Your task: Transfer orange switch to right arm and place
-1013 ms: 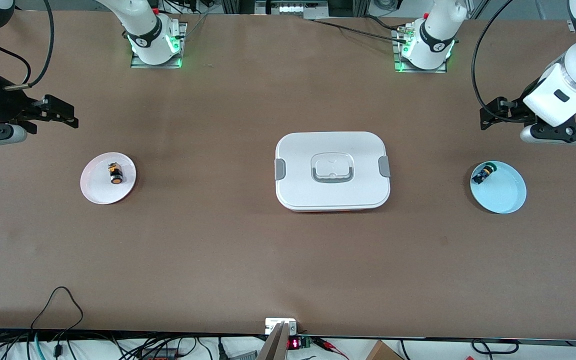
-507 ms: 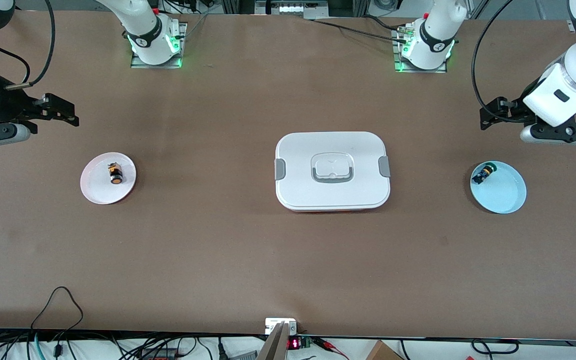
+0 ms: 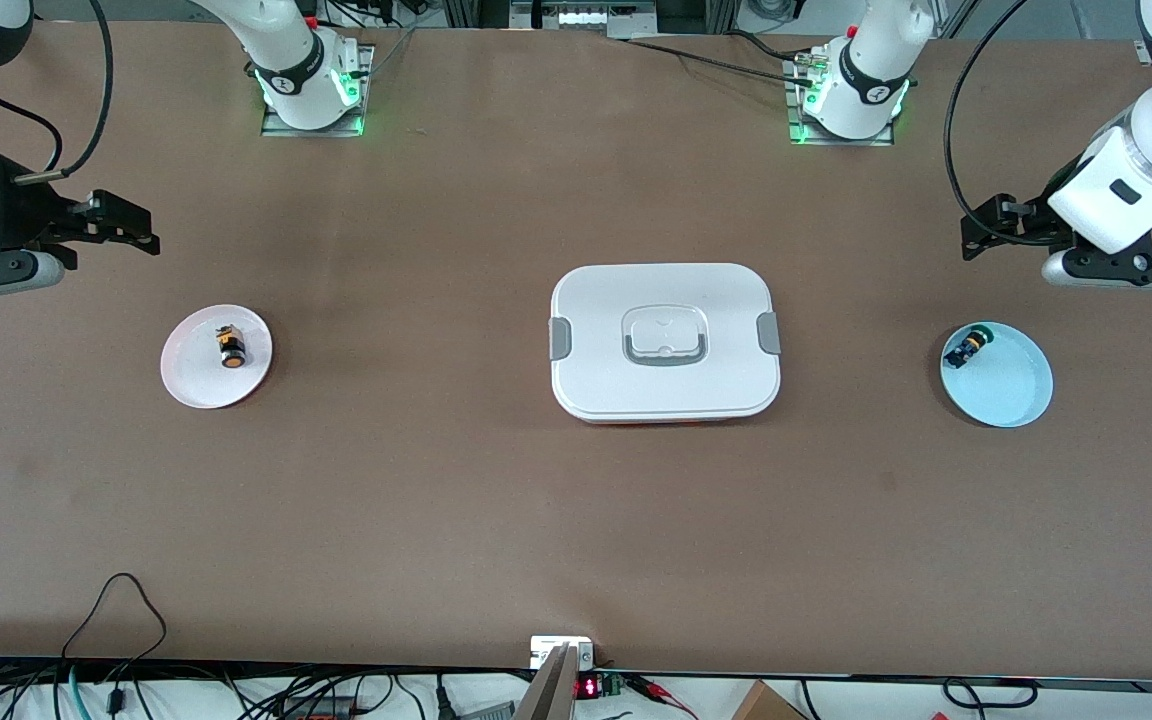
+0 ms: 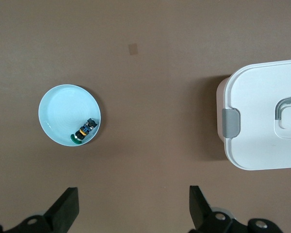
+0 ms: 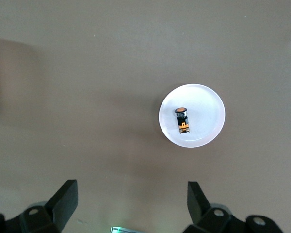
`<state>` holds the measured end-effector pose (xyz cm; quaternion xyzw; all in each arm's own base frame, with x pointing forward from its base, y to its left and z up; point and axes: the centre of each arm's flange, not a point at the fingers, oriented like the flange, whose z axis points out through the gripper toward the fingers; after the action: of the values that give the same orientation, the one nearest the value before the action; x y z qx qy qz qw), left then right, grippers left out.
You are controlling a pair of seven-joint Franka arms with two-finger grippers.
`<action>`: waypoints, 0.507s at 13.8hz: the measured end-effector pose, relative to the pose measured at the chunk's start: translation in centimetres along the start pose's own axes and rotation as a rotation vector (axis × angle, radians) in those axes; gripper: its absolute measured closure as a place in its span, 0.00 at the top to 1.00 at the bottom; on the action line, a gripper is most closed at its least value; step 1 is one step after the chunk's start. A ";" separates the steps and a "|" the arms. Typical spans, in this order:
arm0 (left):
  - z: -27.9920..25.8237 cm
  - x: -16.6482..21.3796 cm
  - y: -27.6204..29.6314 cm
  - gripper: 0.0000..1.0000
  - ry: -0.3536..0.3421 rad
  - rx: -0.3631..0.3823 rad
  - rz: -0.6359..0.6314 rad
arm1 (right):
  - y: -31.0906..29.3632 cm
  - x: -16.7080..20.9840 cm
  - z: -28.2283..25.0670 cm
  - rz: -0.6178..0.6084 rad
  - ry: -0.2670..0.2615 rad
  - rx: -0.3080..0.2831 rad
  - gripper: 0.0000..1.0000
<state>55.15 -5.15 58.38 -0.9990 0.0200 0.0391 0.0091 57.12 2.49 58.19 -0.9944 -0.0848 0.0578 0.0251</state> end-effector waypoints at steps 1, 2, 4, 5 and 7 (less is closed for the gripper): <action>0.0 0.0 0.0 1.00 0.000 0.000 0.000 | 0.1 0.0 0.0 0.001 0.000 0.000 1.00; 0.0 0.0 0.0 1.00 0.000 0.000 0.000 | 0.1 0.0 0.0 0.002 0.000 0.000 1.00; 0.0 0.0 0.0 1.00 0.000 0.000 0.000 | 0.1 0.0 0.0 0.002 0.000 0.000 1.00; 0.0 0.0 0.0 1.00 0.000 0.000 0.000 | 0.1 0.0 0.0 0.002 0.000 0.000 1.00; 0.0 0.0 0.0 1.00 0.000 0.000 0.000 | 0.2 0.0 0.0 0.002 0.000 0.000 1.00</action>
<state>55.15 -5.14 58.38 -0.9990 0.0200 0.0391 0.0091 57.12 2.33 58.20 -0.9945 -0.0836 0.0581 0.0251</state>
